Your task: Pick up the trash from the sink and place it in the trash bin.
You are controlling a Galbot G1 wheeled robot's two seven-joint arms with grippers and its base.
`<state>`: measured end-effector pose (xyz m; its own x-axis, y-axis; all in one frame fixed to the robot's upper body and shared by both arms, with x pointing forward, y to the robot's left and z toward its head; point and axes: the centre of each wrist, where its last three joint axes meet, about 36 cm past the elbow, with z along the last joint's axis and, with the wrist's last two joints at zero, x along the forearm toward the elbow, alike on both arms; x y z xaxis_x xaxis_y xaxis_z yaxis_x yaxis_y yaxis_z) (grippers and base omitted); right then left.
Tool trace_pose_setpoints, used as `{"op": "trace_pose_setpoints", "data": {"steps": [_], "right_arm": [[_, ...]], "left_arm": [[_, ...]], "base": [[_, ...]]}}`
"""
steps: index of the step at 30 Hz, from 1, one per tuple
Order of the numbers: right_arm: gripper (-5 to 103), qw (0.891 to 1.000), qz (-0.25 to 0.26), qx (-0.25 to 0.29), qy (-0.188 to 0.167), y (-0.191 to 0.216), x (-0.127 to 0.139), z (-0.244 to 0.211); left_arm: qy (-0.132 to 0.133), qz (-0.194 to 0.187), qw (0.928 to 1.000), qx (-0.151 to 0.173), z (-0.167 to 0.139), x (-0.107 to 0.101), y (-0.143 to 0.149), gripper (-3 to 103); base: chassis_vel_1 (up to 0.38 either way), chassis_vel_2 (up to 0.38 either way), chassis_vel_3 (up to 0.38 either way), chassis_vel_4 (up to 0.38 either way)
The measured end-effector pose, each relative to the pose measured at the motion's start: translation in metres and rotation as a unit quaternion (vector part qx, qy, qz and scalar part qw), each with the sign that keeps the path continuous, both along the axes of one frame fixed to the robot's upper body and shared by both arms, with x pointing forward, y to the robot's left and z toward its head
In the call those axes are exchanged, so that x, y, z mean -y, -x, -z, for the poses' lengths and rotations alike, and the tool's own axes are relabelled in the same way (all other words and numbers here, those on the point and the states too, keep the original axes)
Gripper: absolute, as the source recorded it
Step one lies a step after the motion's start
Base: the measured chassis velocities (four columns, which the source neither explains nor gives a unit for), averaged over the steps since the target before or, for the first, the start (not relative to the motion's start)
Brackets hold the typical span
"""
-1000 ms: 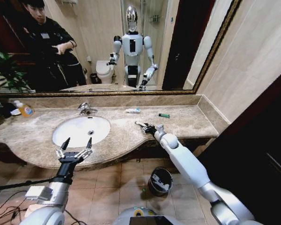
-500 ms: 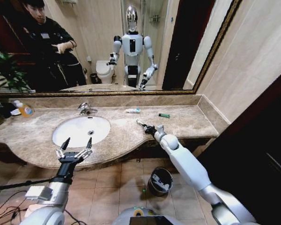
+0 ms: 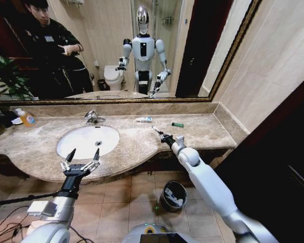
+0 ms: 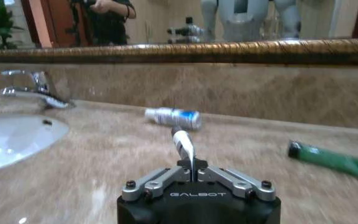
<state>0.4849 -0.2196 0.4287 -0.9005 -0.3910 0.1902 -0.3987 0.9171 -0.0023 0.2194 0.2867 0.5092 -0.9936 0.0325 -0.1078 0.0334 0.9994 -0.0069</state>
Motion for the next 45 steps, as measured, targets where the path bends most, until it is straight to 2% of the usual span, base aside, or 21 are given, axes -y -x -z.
{"op": "trace_pose_setpoints", "data": {"steps": [8,12,16,23,28,32,36,38,40,45], "right_arm": [[1,1.0,-0.005,0.021,0.001,0.074,0.019,-0.007],[1,1.0,-0.006,0.022,-0.003,0.091,0.02,-0.004],[1,1.0,0.024,0.012,-0.004,0.128,0.029,0.027],[1,0.999,0.053,-0.002,-0.009,0.161,0.045,0.062],[1,0.997,0.065,-0.038,-0.008,0.183,0.051,0.103],[1,0.989,0.093,-0.11,-0.037,0.192,0.038,0.144],[1,0.983,0.109,-0.137,-0.047,0.191,0.03,0.162],[1,0.978,0.123,-0.165,-0.042,0.191,0.023,0.187],[1,0.977,0.125,-0.17,-0.039,0.191,0.022,0.192],[1,0.966,0.144,-0.212,-0.009,0.197,0.018,0.24]], "left_arm": [[0.0,0.0,1.0,0.0,0.0,0.0,0.0,100],[0.0,0.0,1.0,0.0,0.0,0.0,0.0,100],[0.0,0.0,1.0,0.0,0.0,0.0,0.0,100],[0.0,0.0,1.0,0.0,0.0,0.0,0.0,100],[0.0,0.0,1.0,0.0,0.0,0.0,0.0,100],[0.0,0.0,1.0,0.0,0.0,0.0,0.0,100],[0.0,0.0,1.0,0.0,0.0,0.0,0.0,100],[0.0,0.0,1.0,0.0,0.0,0.0,0.0,100],[0.0,0.0,1.0,0.0,0.0,0.0,0.0,100],[0.0,0.0,1.0,0.0,0.0,0.0,0.0,100]], "base": [[0.0,0.0,0.0,0.0],[0.0,0.0,0.0,0.0],[0.0,0.0,0.0,0.0],[0.0,0.0,0.0,0.0],[0.0,0.0,0.0,0.0],[0.0,0.0,0.0,0.0],[0.0,0.0,0.0,0.0],[0.0,0.0,0.0,0.0],[0.0,0.0,0.0,0.0],[0.0,0.0,0.0,0.0]]}}
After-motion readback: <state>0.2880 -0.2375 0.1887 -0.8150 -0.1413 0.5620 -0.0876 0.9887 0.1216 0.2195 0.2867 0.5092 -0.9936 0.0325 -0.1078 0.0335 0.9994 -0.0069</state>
